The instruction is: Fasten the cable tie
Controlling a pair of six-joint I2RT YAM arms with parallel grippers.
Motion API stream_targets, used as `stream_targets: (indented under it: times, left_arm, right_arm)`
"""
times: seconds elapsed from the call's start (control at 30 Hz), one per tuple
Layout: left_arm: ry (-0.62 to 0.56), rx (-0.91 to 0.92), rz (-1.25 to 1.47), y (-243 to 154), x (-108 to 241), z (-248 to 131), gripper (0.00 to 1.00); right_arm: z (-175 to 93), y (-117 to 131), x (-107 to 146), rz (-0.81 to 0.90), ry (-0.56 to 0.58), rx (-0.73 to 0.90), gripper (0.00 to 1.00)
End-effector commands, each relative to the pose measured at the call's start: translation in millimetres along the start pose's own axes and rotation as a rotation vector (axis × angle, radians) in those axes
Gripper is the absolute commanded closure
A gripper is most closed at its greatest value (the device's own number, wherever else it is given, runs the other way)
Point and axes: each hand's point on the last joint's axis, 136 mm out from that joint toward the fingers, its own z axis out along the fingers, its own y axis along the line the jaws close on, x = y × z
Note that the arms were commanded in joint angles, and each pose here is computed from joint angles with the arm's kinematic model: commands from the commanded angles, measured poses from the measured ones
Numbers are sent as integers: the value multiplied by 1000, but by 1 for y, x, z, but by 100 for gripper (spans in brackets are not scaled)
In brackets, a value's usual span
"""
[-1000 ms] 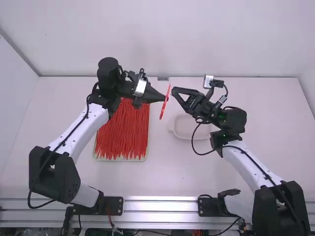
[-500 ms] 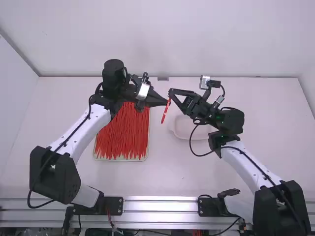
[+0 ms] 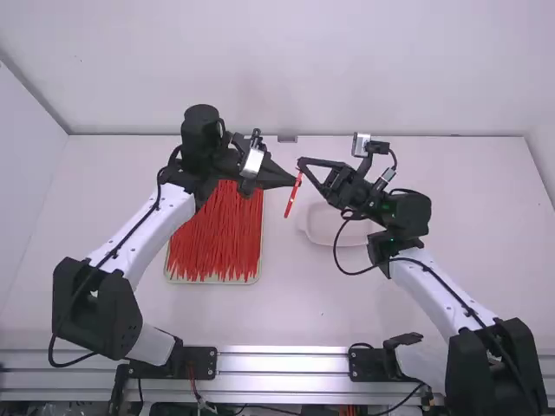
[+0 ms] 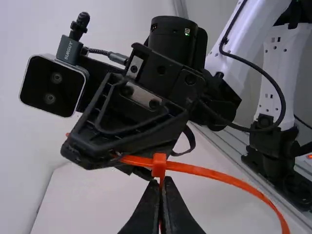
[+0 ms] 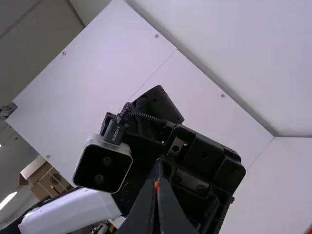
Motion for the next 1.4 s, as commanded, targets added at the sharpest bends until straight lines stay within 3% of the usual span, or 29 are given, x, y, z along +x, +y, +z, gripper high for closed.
stream_targets:
  times: [0.0,0.73,1.17,1.37]
  left_arm:
    - [-12,23,16,-3,-6,2,98]
    - [-12,31,-241,-13,7,2,98]
    - [-10,32,-369,-16,10,2,98]
    - [-9,32,-407,-18,12,2,98]
  right_arm:
    - [0,7,-6,-29,13,-17,100]
    - [-26,-6,-31,-217,-15,39,100]
    - [-42,-34,-49,-335,-61,160,100]
    - [-59,-59,-65,-369,-110,282,100]
